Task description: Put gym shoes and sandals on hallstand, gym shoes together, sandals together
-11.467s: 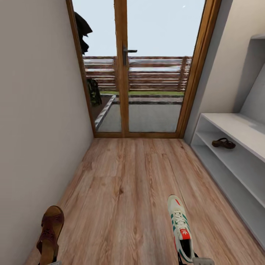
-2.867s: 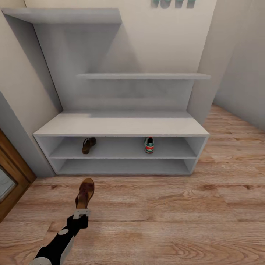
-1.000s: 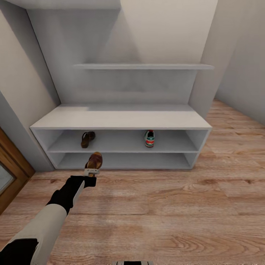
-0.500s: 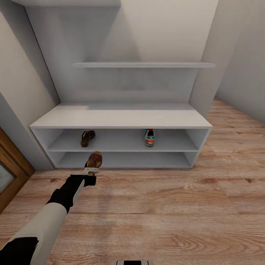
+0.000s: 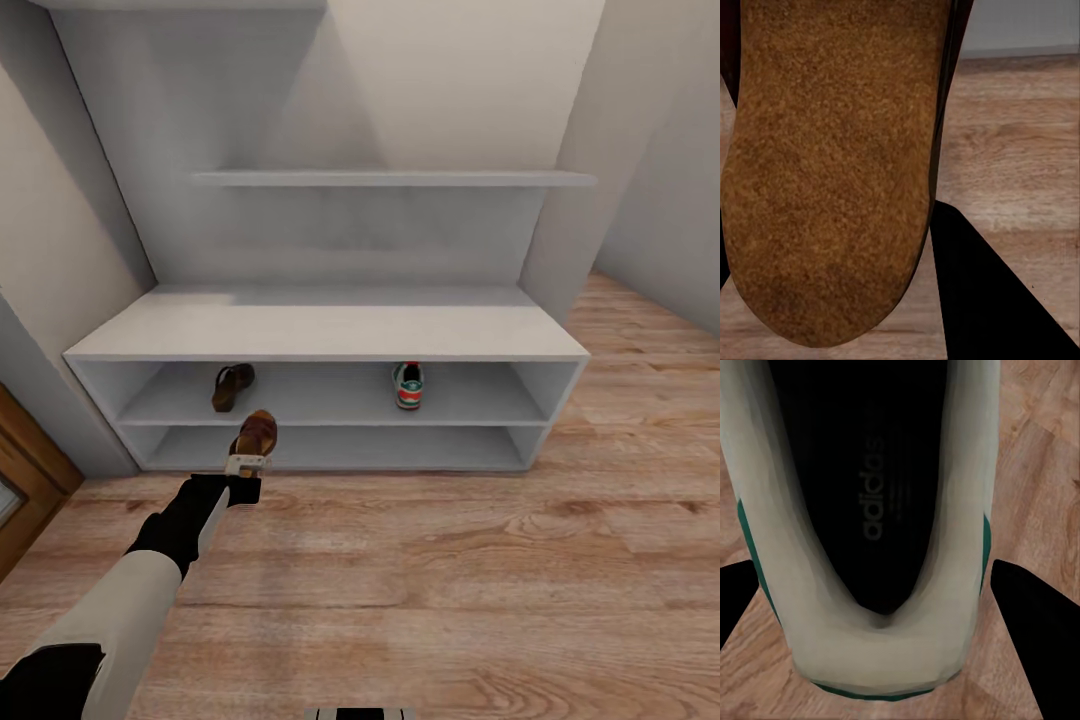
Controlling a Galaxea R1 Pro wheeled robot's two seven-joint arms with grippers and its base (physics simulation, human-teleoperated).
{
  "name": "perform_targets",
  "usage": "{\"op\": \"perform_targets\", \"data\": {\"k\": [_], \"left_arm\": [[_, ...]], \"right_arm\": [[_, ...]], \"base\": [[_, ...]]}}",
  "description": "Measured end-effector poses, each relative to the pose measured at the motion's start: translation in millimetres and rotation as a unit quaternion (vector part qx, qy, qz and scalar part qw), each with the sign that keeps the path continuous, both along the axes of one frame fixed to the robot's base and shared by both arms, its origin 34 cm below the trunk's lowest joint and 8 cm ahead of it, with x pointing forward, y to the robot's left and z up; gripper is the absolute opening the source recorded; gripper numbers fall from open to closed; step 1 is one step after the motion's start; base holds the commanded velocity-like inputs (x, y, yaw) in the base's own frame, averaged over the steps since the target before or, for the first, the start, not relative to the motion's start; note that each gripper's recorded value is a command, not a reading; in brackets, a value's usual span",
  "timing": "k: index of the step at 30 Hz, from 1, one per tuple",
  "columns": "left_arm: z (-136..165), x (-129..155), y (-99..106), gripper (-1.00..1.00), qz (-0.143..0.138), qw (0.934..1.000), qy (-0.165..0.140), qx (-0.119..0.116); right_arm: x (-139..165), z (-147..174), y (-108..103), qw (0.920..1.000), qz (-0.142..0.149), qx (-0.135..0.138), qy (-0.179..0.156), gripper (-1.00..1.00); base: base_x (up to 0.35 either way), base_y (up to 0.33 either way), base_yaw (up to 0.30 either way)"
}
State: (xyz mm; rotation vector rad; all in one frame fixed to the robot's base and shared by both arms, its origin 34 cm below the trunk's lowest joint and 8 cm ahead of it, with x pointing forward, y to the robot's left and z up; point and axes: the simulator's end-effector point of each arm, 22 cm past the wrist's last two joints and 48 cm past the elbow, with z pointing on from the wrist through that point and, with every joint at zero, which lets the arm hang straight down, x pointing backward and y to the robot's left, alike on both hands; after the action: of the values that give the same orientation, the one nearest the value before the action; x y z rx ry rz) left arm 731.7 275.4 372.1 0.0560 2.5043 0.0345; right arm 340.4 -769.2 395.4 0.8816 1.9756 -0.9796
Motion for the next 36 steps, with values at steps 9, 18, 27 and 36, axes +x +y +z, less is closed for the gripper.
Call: {"op": "perform_targets", "data": {"k": [9, 18, 27, 36], "left_arm": [[-0.8, -0.2, 3.8, -1.00, 0.007, 0.9999, 0.000, 0.009], [-0.3, -0.4, 6.1, -1.00, 0.010, 0.9999, -0.001, 0.009], [-0.2, -0.4, 7.4, -1.00, 0.011, 0.9999, -0.001, 0.010], [-0.7, -0.4, 7.7, -1.00, 0.011, 0.9999, -0.001, 0.010]], "right_arm": [[-4.2, 1.3, -2.7, 1.0000, -0.007, -0.001, -0.003, -1.00], [-17.7, 5.9, -10.5, 0.9994, -0.031, -0.002, -0.014, -1.00], [-17.7, 5.9, -10.5, 0.9994, -0.031, -0.002, -0.014, -1.00], [-17.7, 5.7, -10.6, 0.9994, -0.031, -0.002, -0.013, -1.00]], "base": [[0.198, 0.000, 0.000], [0.271, 0.000, 0.000], [0.332, 0.000, 0.000], [0.094, 0.000, 0.000]]}}
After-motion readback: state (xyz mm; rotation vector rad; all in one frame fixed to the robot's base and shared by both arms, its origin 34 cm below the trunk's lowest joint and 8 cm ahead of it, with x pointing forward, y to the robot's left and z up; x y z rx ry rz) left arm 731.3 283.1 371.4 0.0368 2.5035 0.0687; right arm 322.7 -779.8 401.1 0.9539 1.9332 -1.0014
